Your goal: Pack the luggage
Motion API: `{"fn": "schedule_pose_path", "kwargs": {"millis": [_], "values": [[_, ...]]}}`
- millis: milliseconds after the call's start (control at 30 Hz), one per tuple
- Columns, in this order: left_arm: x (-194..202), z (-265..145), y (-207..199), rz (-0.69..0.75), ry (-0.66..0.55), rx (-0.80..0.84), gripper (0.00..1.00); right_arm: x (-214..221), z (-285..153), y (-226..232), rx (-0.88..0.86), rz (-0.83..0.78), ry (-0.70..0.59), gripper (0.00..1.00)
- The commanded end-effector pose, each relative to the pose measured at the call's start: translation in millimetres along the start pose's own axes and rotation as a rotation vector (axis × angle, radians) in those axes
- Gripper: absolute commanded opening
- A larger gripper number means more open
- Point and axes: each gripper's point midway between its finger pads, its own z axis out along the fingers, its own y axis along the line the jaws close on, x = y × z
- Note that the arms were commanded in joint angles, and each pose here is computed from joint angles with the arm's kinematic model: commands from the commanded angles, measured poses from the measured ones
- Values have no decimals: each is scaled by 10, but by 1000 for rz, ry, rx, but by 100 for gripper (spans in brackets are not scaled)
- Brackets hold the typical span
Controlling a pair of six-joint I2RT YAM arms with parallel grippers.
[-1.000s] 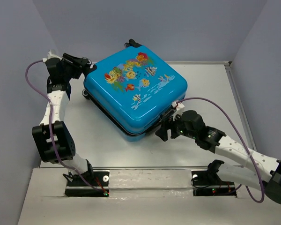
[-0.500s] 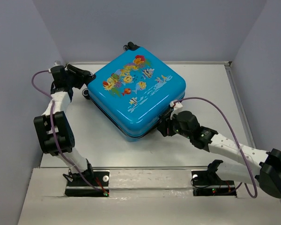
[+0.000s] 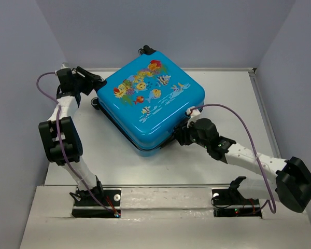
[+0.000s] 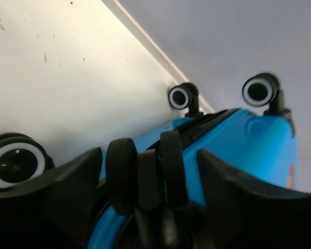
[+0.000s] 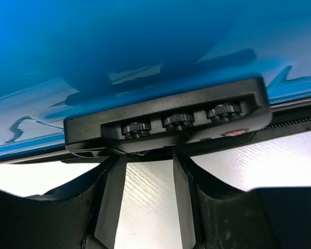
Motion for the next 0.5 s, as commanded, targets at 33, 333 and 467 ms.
{"fn": "schedule_pose_path", "kwargs": {"millis": [33,333,467], "values": [[-507,-381,-526,139,-185,93,99,-378,79,216,-123,-35,-152,46],[55,-1400,-259,81,-281,56,94,-456,101,309,-205,-10,-227,42],[803,-1736,-63,74,-220,148,60,-440,138,302,-205,-5,-238,36]]}}
